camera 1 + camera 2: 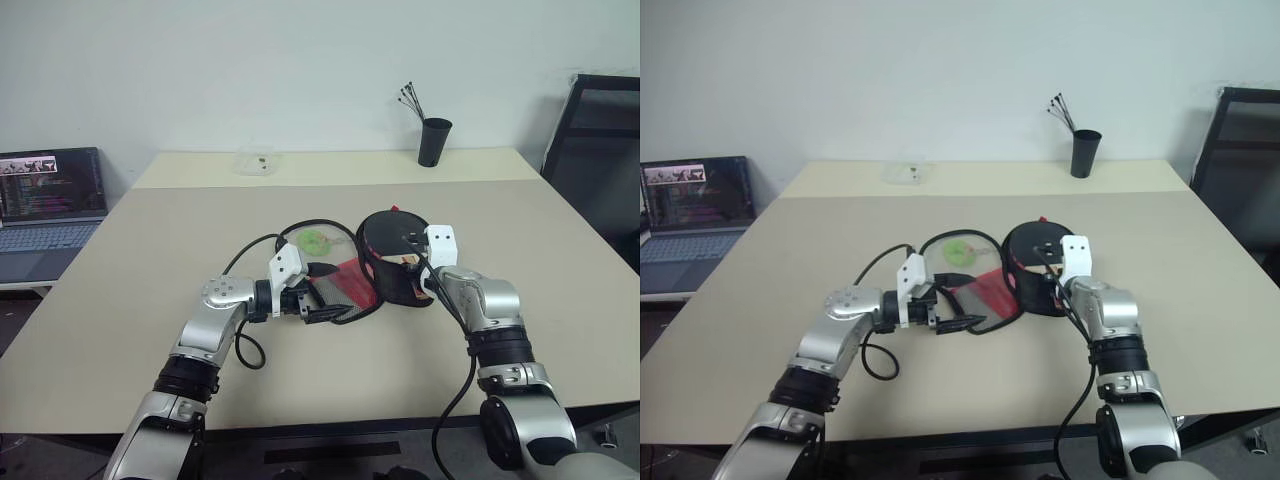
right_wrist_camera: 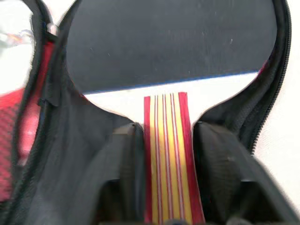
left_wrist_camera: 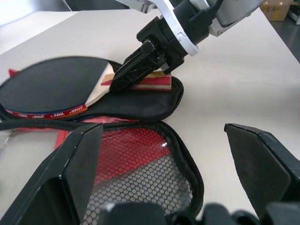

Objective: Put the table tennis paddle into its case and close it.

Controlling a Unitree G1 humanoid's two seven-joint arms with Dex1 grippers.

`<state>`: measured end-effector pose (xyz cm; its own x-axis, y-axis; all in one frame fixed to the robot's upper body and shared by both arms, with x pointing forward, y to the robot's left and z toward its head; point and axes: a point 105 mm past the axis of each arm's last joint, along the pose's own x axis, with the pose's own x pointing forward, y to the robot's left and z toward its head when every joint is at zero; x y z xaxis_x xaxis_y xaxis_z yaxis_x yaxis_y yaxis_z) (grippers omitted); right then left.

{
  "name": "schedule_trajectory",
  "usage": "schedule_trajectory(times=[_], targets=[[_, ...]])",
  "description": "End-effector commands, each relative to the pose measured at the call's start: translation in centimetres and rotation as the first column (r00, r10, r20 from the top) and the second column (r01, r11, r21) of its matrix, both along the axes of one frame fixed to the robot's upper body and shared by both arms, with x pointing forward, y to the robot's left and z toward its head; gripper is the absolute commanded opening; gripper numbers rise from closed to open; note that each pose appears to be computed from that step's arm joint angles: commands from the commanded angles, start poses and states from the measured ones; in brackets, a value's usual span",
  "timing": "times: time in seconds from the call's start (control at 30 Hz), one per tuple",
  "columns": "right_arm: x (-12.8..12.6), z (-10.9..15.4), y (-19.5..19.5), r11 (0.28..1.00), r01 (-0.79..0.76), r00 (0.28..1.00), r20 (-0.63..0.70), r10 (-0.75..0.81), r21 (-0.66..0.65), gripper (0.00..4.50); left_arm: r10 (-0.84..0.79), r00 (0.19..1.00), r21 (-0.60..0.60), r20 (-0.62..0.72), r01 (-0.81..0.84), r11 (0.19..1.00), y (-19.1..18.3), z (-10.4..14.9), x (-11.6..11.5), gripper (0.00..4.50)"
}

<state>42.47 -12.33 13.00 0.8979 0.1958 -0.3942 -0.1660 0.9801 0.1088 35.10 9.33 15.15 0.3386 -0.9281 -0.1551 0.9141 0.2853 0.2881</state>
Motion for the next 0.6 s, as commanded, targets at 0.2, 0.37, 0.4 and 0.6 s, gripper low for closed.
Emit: schedule_trajectory(times=[0.2, 0.37, 0.4, 0.6], targets=[[-1.0, 2.0, 1.3, 0.997, -0.061, 0.997, 0.056, 0.058, 0.052, 4.04, 0.048, 0.997, -0.022, 0.054, -0.047, 0.999, 1.2, 1.7, 0.2, 4.5], [-3.7, 3.0, 1.5, 0.978, -0.183, 0.982, 0.07, 0.176, 0.097, 4.04, 0.156, 0.988, -0.042, 0.006, -0.156, 0.987, 4.1, 1.0, 0.3, 4.5], [-4.2, 3.2, 1.4, 0.973, -0.198, 0.979, 0.066, 0.191, 0.116, 4.04, 0.176, 0.984, -0.041, -0.001, -0.176, 0.984, 4.6, 0.8, 0.3, 4.5], [-5.5, 2.9, 0.0, 0.969, -0.188, 0.982, 0.04, 0.183, 0.159, 4.04, 0.231, 0.973, -0.026, -0.005, -0.231, 0.973, 6.0, 0.3, 0.2, 4.5]])
